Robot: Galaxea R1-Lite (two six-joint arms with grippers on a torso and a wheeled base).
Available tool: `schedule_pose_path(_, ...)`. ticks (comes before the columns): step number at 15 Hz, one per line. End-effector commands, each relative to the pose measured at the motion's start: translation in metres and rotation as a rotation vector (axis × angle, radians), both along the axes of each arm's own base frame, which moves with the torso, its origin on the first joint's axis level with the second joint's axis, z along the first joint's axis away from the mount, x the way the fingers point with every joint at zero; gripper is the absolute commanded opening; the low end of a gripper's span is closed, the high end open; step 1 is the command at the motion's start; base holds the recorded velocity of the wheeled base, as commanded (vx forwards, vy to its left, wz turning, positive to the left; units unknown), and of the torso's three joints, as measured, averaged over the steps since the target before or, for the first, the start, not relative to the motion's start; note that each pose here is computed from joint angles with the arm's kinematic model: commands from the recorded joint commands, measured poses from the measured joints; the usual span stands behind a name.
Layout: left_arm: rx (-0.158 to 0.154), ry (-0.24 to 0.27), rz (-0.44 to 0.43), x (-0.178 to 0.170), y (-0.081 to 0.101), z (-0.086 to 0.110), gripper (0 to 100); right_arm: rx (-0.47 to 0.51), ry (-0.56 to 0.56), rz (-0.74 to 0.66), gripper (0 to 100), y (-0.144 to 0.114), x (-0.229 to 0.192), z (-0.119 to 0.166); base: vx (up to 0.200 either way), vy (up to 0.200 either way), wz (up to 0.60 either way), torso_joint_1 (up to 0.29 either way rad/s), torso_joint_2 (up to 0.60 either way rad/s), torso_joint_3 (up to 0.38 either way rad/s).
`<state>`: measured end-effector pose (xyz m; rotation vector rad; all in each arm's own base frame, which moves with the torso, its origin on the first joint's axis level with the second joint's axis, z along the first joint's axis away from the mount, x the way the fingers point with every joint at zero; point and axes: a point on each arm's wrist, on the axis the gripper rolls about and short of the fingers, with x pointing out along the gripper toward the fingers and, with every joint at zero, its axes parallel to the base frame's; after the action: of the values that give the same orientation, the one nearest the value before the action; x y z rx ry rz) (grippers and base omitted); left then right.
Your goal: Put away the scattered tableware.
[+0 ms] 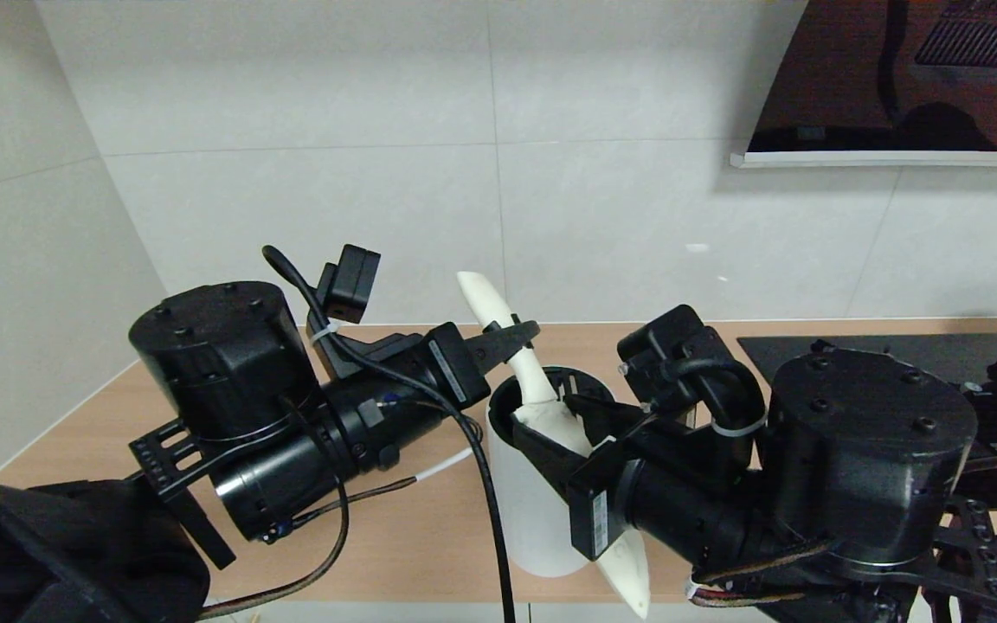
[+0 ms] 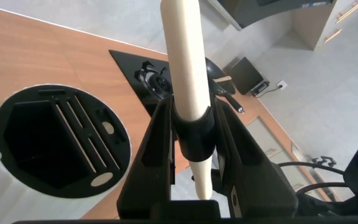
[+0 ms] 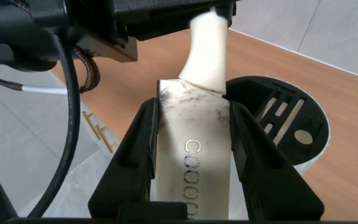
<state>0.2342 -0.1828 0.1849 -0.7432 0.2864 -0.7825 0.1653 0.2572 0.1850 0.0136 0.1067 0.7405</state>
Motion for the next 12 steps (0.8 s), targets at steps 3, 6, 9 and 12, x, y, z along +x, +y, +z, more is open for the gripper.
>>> schedule_pose_path(3, -0.017, -0.020, 0.002, -0.002, 0.002, 0.007, 0, -0.003, 0.002, 0.002, 100, -0.001, -0.001, 0.000, 0.000, 0.000, 0.00, 0.000, 0.00, 0.000)
schedule_pose_path(6, -0.034, -0.048, 0.010, -0.005, 0.006, 0.019, 0, 0.030, -0.020, -0.047, 100, -0.014, 0.009, 0.011, 0.000, 0.000, 0.00, 0.000, 0.00, 0.000)
schedule_pose_path(9, -0.029, -0.051, 0.120, -0.004, 0.016, 0.044, 0, 0.082, -0.064, -0.198, 100, -0.052, 0.042, 0.031, 0.000, 0.000, 0.00, 0.000, 0.00, 0.000)
schedule_pose_path(12, 0.040, -0.105, 0.278, -0.009, 0.018, 0.082, 0, 0.099, -0.087, -0.301, 100, -0.085, 0.067, 0.040, 0.000, 0.000, 0.00, 0.000, 0.00, 0.000)
